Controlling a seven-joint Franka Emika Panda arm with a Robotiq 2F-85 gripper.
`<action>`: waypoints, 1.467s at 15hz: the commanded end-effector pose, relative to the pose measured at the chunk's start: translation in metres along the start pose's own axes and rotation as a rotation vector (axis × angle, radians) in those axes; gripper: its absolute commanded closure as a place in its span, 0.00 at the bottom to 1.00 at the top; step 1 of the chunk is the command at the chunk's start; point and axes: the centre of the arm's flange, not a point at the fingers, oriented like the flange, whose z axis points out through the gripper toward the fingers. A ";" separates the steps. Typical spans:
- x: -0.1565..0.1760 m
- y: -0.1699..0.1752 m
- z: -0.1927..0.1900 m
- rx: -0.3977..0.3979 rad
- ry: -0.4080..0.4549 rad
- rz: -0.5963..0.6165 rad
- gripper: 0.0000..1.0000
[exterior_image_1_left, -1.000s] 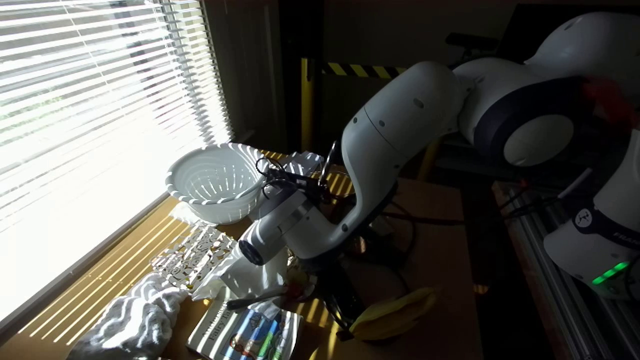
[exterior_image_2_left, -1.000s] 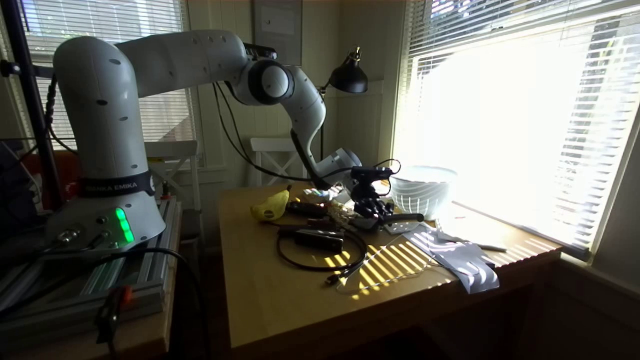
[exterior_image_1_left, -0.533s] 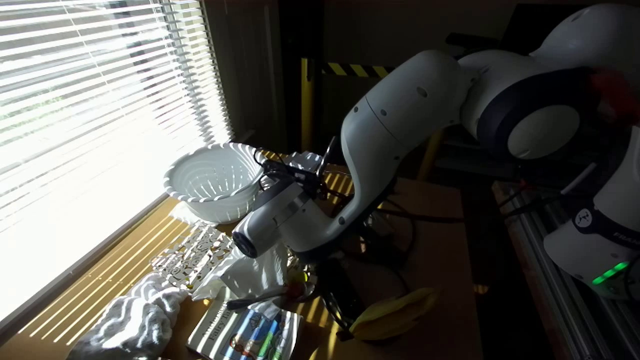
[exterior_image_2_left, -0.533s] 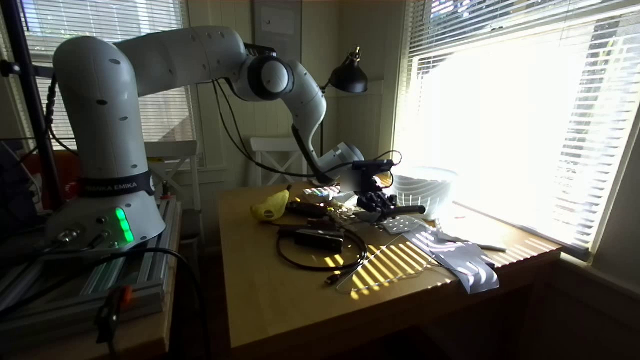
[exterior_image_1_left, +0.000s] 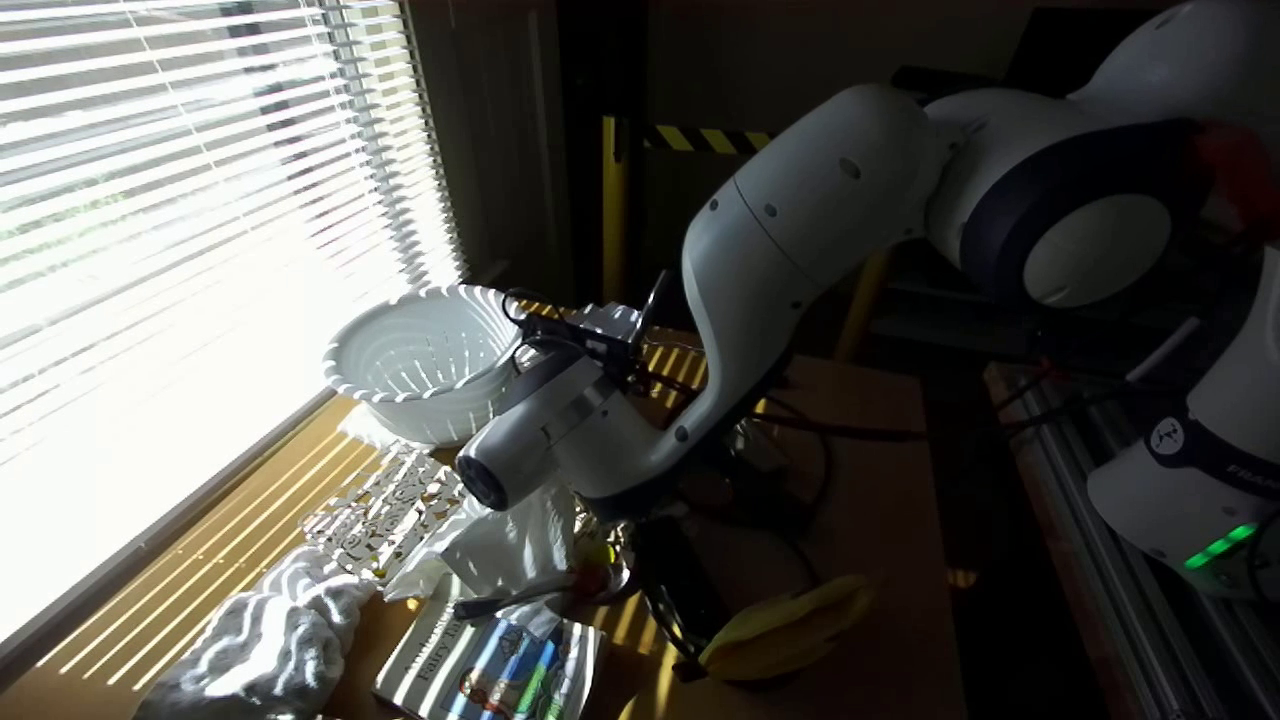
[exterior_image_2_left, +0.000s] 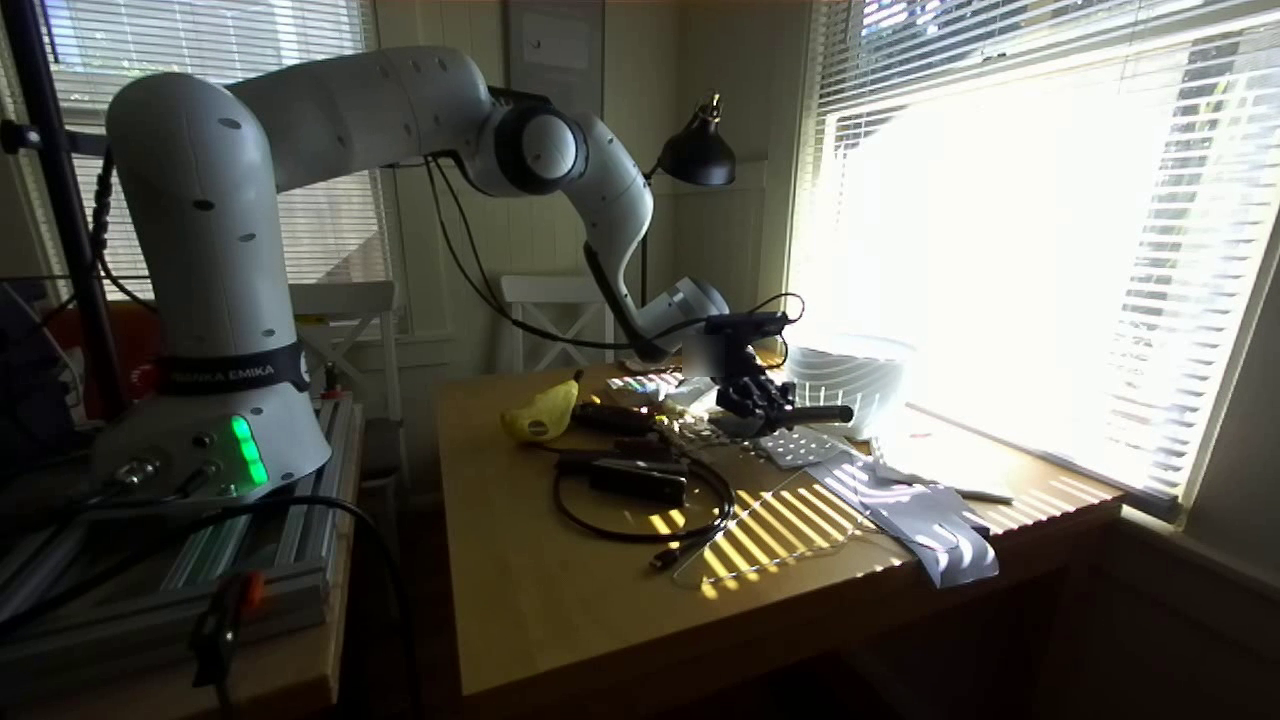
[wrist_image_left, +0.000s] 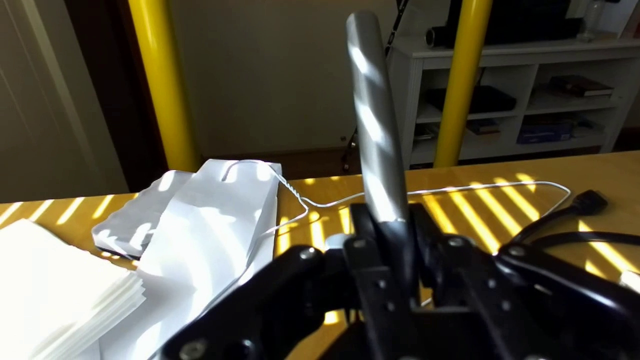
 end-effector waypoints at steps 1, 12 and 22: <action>-0.013 -0.009 0.000 -0.029 0.010 -0.033 0.94; -0.060 -0.044 0.008 -0.045 0.028 0.056 0.94; -0.113 -0.056 0.017 -0.088 0.083 0.026 0.94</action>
